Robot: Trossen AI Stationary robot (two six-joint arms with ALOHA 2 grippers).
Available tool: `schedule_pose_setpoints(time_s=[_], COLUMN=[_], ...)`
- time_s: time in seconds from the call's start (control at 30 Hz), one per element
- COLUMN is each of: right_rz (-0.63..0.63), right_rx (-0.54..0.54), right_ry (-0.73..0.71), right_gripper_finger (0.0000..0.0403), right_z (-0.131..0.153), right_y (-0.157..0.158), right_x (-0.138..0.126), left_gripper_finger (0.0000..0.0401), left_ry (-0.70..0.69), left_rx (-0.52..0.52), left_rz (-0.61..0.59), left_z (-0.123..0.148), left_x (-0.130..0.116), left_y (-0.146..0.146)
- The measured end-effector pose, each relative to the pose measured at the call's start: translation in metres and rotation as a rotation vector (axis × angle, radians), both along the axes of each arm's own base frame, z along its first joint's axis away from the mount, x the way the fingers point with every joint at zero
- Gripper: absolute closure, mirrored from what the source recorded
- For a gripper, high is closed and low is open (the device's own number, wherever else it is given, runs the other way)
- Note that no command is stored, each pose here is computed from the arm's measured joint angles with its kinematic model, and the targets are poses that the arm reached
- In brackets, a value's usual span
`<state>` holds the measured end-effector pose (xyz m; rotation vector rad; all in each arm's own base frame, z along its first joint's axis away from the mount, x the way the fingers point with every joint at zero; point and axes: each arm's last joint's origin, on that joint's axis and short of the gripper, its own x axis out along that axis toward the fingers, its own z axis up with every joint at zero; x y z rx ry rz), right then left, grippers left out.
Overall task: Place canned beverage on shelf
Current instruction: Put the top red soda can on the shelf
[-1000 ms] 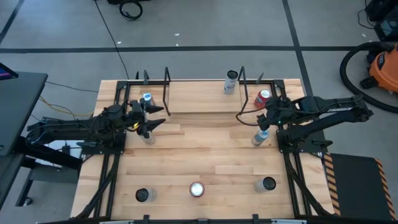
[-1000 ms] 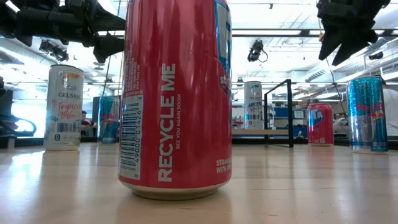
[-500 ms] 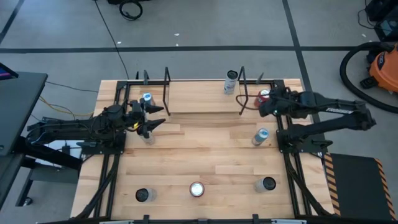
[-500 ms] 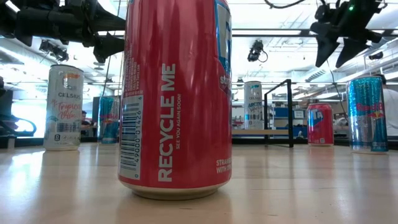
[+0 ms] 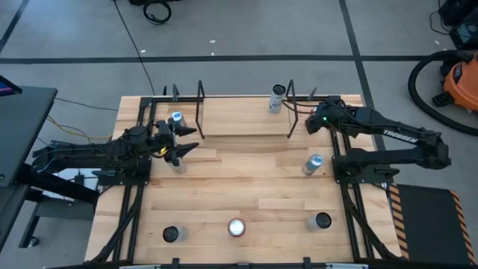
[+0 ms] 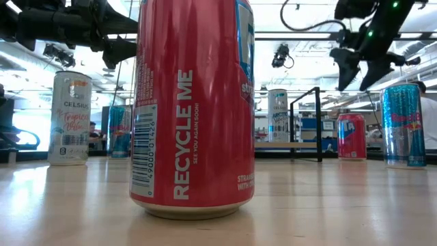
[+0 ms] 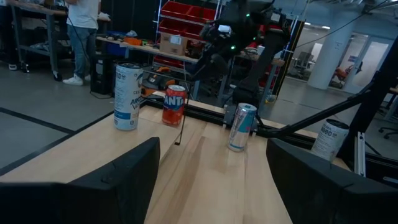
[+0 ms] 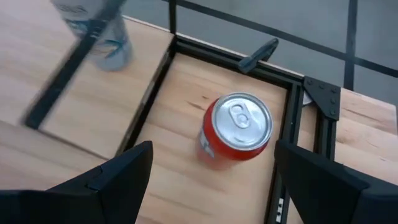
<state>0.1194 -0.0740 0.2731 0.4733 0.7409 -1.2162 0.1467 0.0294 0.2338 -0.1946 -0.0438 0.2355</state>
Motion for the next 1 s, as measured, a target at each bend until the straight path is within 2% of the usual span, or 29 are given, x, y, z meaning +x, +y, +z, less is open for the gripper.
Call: schedule_pose_setpoints(time_s=[0.53, 1.0], right_rz=[-0.155, -0.227], right_rx=[-0.037, -0.041], right_ry=[-0.047, 0.013], right_gripper_finger=[0.0057, 0.0057], right_z=[-0.04, -0.068], right_y=[-0.033, -0.051], right_x=[-0.007, 0.001], left_gripper_finger=[0.0103, 0.0103], left_ry=[0.0, 0.0], left_rx=[0.002, 0.002], left_rz=[0.0, 0.0], left_z=[0.0, 0.0], left_x=[0.0, 0.0], left_y=[0.0, 0.0])
